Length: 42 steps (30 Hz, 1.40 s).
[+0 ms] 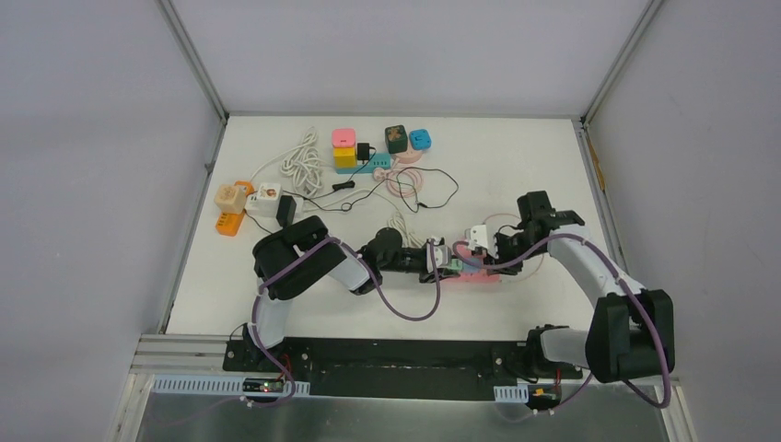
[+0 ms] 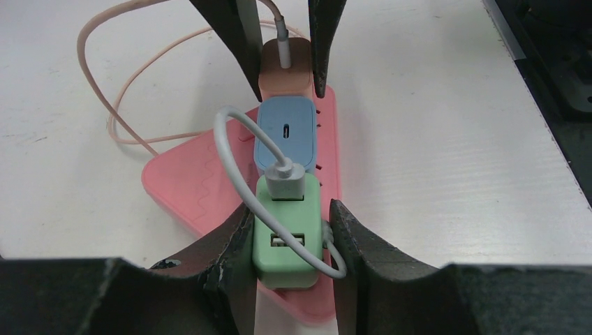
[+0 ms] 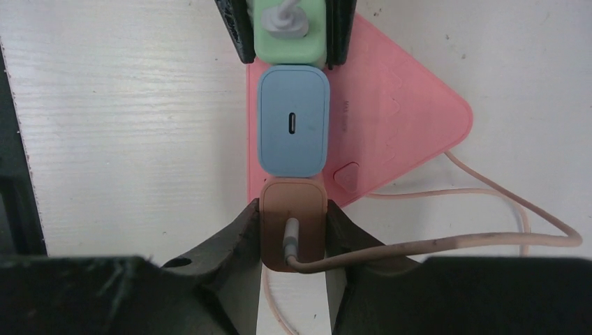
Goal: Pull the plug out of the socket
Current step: Remove the plug from the socket.
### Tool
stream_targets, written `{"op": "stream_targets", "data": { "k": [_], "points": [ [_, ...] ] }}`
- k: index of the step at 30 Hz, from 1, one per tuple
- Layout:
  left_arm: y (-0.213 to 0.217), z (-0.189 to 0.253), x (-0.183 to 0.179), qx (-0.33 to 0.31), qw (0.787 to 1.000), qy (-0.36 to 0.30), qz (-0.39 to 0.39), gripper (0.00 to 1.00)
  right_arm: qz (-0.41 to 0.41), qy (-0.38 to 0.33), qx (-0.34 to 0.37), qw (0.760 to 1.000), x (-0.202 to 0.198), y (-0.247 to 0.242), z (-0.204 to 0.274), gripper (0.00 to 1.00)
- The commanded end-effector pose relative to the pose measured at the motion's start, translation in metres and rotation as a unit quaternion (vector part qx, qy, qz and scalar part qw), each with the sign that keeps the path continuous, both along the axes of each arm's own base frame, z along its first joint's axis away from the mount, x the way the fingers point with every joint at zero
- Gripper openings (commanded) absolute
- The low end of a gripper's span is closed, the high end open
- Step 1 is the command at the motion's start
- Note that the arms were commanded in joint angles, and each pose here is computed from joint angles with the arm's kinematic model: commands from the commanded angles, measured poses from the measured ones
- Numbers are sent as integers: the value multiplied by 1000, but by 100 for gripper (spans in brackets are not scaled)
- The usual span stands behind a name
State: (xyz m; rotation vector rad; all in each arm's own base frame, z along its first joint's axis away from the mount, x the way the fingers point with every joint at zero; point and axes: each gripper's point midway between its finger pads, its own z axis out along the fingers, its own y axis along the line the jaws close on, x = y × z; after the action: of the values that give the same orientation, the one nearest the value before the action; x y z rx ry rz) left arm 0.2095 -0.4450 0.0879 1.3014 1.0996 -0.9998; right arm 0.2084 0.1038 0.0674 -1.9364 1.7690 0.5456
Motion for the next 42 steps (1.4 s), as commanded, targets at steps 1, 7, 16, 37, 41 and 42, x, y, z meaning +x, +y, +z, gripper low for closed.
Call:
{"op": "stream_targets", "data": {
  "k": [1, 7, 16, 37, 41, 42],
  "points": [
    [4, -24, -1, 42, 999, 21, 2, 0, -37, 7, 41, 998, 2, 14, 8, 0],
    [4, -25, -2, 44, 999, 22, 1, 0, -64, 111, 50, 991, -3, 7, 8, 0],
    [3, -25, -2, 45, 999, 23, -1, 0, -21, 36, 45, 998, -8, 8, 5, 0],
    [3, -25, -3, 45, 999, 22, -2, 0, -17, 92, 39, 995, -12, 7, 6, 0],
    [3, -25, -2, 46, 999, 22, -2, 0, 86, -12, 40, 995, -32, 6, -1, 0],
    [3, -24, -3, 45, 999, 21, -3, 0, 85, -25, 42, 995, -31, 8, -1, 0]
  ]
}}
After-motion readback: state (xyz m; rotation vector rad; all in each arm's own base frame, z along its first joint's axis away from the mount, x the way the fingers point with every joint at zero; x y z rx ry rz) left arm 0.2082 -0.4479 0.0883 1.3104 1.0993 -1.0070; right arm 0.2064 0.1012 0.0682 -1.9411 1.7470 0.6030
